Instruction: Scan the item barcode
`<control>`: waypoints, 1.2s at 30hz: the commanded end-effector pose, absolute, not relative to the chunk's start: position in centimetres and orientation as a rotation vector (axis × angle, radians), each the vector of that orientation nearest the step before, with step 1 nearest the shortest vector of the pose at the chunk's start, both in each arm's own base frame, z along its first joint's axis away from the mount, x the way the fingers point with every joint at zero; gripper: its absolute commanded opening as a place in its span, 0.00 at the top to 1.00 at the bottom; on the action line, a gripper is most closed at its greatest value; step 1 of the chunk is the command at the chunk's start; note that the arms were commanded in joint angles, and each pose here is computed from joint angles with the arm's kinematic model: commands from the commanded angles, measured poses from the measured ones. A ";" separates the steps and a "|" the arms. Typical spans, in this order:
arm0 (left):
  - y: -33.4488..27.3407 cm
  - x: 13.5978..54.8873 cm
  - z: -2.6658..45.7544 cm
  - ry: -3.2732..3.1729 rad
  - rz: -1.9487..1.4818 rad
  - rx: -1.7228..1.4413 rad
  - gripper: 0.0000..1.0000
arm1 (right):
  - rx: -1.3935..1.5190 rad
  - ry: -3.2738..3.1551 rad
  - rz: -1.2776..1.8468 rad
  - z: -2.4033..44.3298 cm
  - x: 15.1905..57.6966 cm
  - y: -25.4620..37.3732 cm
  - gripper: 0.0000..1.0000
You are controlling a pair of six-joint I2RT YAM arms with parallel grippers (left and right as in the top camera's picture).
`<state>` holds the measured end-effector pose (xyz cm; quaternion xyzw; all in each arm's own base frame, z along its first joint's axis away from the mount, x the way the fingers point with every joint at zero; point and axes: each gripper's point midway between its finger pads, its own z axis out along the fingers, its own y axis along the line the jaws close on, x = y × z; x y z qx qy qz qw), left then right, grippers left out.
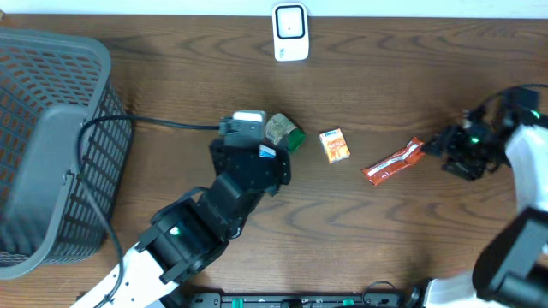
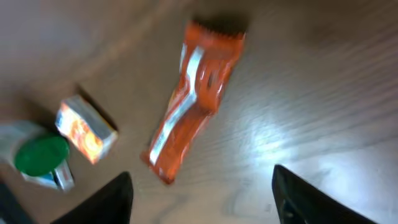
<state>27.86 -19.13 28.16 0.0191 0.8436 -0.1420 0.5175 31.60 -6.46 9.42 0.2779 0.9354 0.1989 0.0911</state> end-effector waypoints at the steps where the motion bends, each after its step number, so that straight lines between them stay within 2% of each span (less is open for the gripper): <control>1: -15.6 27.9 31.3 1.904 -0.205 -0.019 0.15 | 0.828 2.693 0.770 7.8 29.8 -5.9 0.27; 6: -11.0 27.1 34.6 1.799 -0.189 -0.154 0.15 | 0.886 2.605 0.982 3.6 27.7 -3.1 0.28; 12: -8.0 26.6 35.0 1.787 -0.145 -0.217 0.15 | 1.023 2.499 0.951 0.8 28.0 -3.0 0.28; 16: -7.7 26.4 34.2 1.819 -0.114 -0.205 0.15 | 1.193 2.458 0.809 -1.5 27.6 -4.6 0.22; 29: -6.8 26.3 34.3 1.802 -0.065 -0.240 0.15 | 1.193 2.505 0.677 -2.9 28.7 -2.3 0.14; 35: -6.6 26.2 34.0 1.815 -0.047 -0.235 0.14 | 1.247 2.520 0.605 -4.5 28.7 -2.4 0.20; 36: -6.5 26.1 33.7 1.826 -0.037 -0.229 0.14 | 1.269 2.519 0.604 -5.3 28.7 -2.5 0.23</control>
